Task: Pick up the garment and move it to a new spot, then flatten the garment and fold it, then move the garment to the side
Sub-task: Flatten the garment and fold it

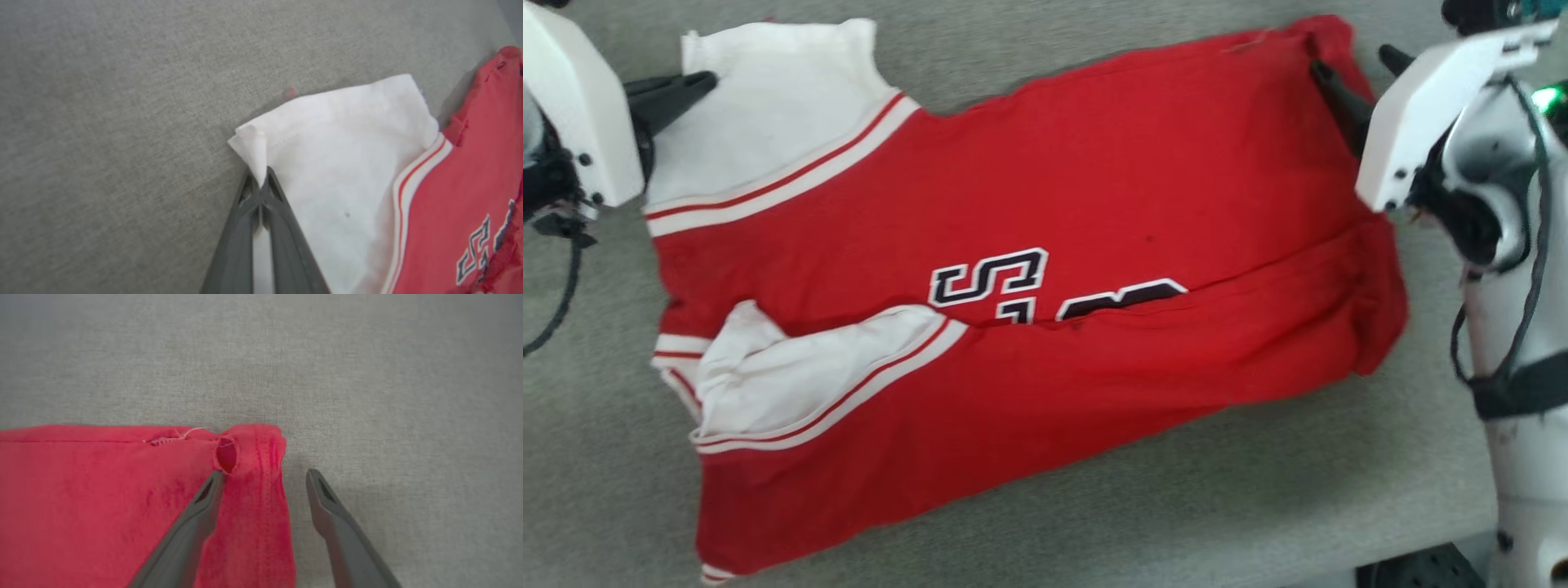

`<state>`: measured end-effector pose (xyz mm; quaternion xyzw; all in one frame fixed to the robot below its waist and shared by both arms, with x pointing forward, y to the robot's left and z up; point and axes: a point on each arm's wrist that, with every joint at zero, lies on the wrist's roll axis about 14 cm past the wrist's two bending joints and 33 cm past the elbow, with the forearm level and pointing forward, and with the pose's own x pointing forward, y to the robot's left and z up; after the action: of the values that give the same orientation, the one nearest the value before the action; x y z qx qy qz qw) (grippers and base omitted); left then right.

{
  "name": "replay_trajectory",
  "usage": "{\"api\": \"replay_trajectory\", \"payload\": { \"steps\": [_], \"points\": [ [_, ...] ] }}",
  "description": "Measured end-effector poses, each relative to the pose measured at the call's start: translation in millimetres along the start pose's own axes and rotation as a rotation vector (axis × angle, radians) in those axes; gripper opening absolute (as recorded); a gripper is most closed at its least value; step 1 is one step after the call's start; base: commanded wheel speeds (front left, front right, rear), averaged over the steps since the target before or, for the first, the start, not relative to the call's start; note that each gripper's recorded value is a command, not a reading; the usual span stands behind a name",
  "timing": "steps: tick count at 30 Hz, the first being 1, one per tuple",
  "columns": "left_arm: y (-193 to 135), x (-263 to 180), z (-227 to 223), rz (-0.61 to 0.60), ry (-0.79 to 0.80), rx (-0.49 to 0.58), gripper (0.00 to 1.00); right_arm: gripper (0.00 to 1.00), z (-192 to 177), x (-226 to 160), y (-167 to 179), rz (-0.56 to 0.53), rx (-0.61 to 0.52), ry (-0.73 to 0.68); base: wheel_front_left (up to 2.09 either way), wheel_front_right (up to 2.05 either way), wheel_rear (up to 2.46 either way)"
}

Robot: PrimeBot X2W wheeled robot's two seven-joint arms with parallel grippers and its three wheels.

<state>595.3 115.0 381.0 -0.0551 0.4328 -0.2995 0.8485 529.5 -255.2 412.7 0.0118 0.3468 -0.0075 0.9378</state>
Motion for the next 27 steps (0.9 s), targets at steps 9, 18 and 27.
{"api": "replay_trajectory", "payload": {
  "steps": [9, 18, 27],
  "points": [
    [2, -5, -10, -0.008, -0.018, -0.015, 0.0, 0.45, -10, 33, 13, 0.018, -0.022, 0.173, 0.0, 0.0, 0.0],
    [-35, -30, 20, -0.086, -0.183, -0.02, 0.0, 0.0, 14, 23, 20, 0.034, -0.066, 0.061, 0.0, 0.0, 0.0],
    [-92, -103, 19, -0.186, -0.354, 0.022, 0.0, 0.0, 26, -37, 24, 0.091, -0.11, -0.076, 0.0, 0.0, 0.0]
  ]
}}
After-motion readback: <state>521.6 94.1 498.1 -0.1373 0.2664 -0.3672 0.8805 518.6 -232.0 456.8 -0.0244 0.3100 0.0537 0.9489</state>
